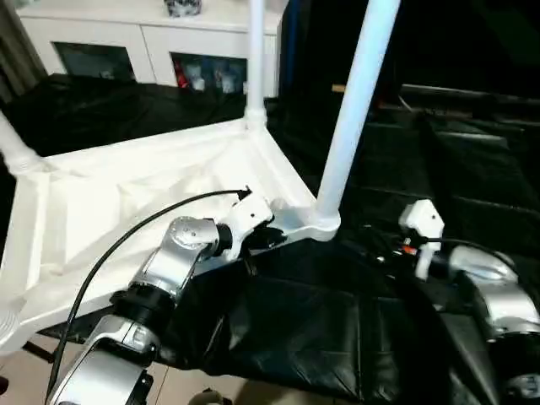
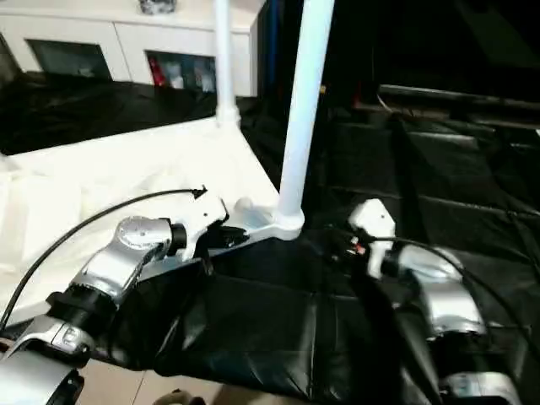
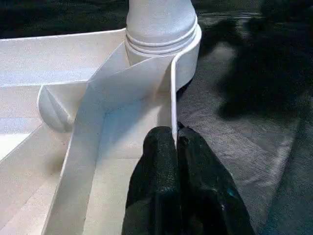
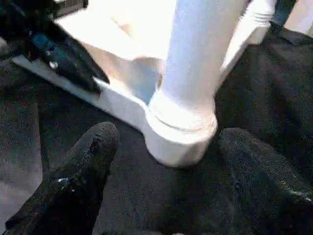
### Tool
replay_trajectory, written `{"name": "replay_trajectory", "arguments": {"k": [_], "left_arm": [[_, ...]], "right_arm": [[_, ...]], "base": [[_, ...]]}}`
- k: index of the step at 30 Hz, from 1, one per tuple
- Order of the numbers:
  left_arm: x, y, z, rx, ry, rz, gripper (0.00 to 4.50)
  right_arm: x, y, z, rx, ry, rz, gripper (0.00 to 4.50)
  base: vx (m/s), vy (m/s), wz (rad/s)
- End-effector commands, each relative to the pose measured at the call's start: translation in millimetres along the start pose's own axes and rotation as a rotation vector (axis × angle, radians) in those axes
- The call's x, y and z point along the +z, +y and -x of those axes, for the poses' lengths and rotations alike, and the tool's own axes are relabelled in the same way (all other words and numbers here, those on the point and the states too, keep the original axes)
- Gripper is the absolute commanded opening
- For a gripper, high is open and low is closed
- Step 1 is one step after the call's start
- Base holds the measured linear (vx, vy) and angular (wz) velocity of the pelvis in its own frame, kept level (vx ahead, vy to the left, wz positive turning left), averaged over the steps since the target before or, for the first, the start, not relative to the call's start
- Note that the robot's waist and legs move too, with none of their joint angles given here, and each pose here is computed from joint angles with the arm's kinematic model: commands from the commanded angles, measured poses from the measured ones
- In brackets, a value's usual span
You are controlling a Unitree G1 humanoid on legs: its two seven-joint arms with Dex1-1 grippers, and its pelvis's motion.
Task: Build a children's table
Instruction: Rotate leg to tighten
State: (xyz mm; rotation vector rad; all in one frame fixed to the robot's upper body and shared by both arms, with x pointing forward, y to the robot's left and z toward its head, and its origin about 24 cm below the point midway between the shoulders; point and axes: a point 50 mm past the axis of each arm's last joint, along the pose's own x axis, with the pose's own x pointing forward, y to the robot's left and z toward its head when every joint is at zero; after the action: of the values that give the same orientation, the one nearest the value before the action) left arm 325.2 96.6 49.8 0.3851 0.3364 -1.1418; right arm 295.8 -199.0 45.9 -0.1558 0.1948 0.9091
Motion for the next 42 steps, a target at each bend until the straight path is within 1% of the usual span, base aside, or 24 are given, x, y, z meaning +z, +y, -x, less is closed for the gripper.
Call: {"name": "replay_trajectory", "arguments": {"k": [1,2,3,5,7,8,10,11,12,15,16,19,20,22,23,27,29,30,34,37,38,39,40,42], "left_arm": [[8.5,-5.5,-1.1,-0.049,-0.062,-0.027,0.00],[7.8,-6.3,0.4,-0.064,-0.059,-0.033,0.00],[7.2,-7.0,1.5,-0.077,-0.058,-0.035,0.00],[6.8,-7.9,2.8,-0.092,-0.057,-0.039,0.00],[5.7,-9.3,6.2,-0.121,-0.052,-0.047,0.00],[5.7,-9.4,6.3,-0.122,-0.052,-0.047,0.00],[4.3,-9.3,9.6,-0.133,-0.045,-0.051,0.00],[4.3,-9.3,9.6,-0.133,-0.045,-0.051,0.00],[3.4,-8.6,11.2,-0.132,-0.042,-0.051,0.00],[2.0,-7.8,12.9,-0.128,-0.032,-0.051,0.00],[2.0,-7.8,12.9,-0.128,-0.032,-0.051,0.00],[1.5,-7.4,14.2,-0.124,-0.030,-0.045,0.00],[1.2,-7.3,14.4,-0.123,-0.029,-0.043,0.00],[0.6,-7.1,14.9,-0.121,-0.028,-0.041,0.00],[0.4,-7.0,15.2,-0.120,-0.028,-0.040,0.00],[-0.9,-6.0,17.4,-0.119,-0.021,-0.040,0.00],[-1.2,-5.3,17.9,-0.118,-0.019,-0.041,0.00],[-1.3,-4.5,18.3,-0.117,-0.016,-0.041,0.00],[-1.9,-1.9,18.8,-0.101,-0.005,-0.037,0.00],[-1.9,1.5,17.0,-0.059,-0.001,-0.020,0.00],[-1.9,1.5,17.0,-0.059,-0.001,-0.020,0.00],[-1.2,3.0,15.5,-0.036,-0.003,-0.008,0.00],[0.3,6.6,11.6,0.018,0.003,0.010,0.00],[3.0,9.9,5.2,0.080,0.013,0.024,0.00]], "right_arm": [[6.1,-1.1,-4.3,0.008,-0.011,0.002,3.93],[7.9,1.2,-10.4,0.024,-0.024,-0.028,3.93],[9.3,2.4,-14.5,0.032,-0.033,-0.044,4.04],[10.2,3.7,-17.6,0.043,-0.032,-0.052,4.21],[9.8,4.3,-24.9,0.037,0.019,0.036,4.39],[9.8,4.1,-25.2,0.034,0.021,0.041,4.39],[11.9,-3.1,-31.3,-0.026,0.032,0.048,4.39],[11.9,-3.1,-31.3,-0.026,0.032,0.048,4.39],[12.8,-4.4,-33.2,-0.023,0.028,0.034,4.39],[14.0,-5.5,-35.7,-0.016,0.028,0.021,4.03],[14.0,-5.5,-35.7,-0.016,0.028,0.021,4.03],[14.0,-5.3,-38.5,0.001,0.026,0.012,3.67],[13.7,-5.2,-39.3,0.005,0.026,0.009,3.67],[13.2,-4.2,-40.8,0.019,0.025,0.002,3.39],[13.0,-4.0,-41.3,0.021,0.024,0.001,3.39],[13.4,-3.9,-44.5,0.028,0.021,0.002,2.99],[13.6,-3.9,-45.4,0.035,0.023,0.001,2.91],[13.5,-4.0,-46.5,0.042,0.025,0.003,2.75],[12.2,-2.8,-48.7,0.053,0.032,0.004,2.44],[7.0,0.7,-52.2,0.035,0.055,-0.007,2.12],[7.0,0.7,-52.2,0.035,0.055,-0.007,2.12],[3.7,2.1,-54.5,0.008,0.069,-0.014,2.10],[-2.7,6.2,-60.7,-0.055,0.083,-0.047,2.10],[-7.9,11.8,-69.9,-0.144,0.082,-0.101,2.01]], "base": [[0.000,0.000,0.00],[0.000,0.000,0.00],[0.000,0.000,0.00],[0.000,0.000,0.00],[0.000,0.000,0.00],[0.000,0.000,0.00],[0.000,0.000,0.00],[0.000,0.000,0.00],[0.000,0.000,0.00],[0.000,0.000,0.00],[0.000,0.000,0.00],[0.000,0.000,0.00],[0.000,0.000,0.00],[0.000,0.000,0.00],[0.000,0.000,0.00],[0.000,0.000,0.00],[0.000,0.000,0.00],[0.000,0.000,0.00],[0.000,0.000,0.00],[0.000,0.000,0.00],[0.000,0.000,0.00],[0.000,0.000,0.00],[0.000,0.000,0.00],[0.000,0.000,0.00]]}}
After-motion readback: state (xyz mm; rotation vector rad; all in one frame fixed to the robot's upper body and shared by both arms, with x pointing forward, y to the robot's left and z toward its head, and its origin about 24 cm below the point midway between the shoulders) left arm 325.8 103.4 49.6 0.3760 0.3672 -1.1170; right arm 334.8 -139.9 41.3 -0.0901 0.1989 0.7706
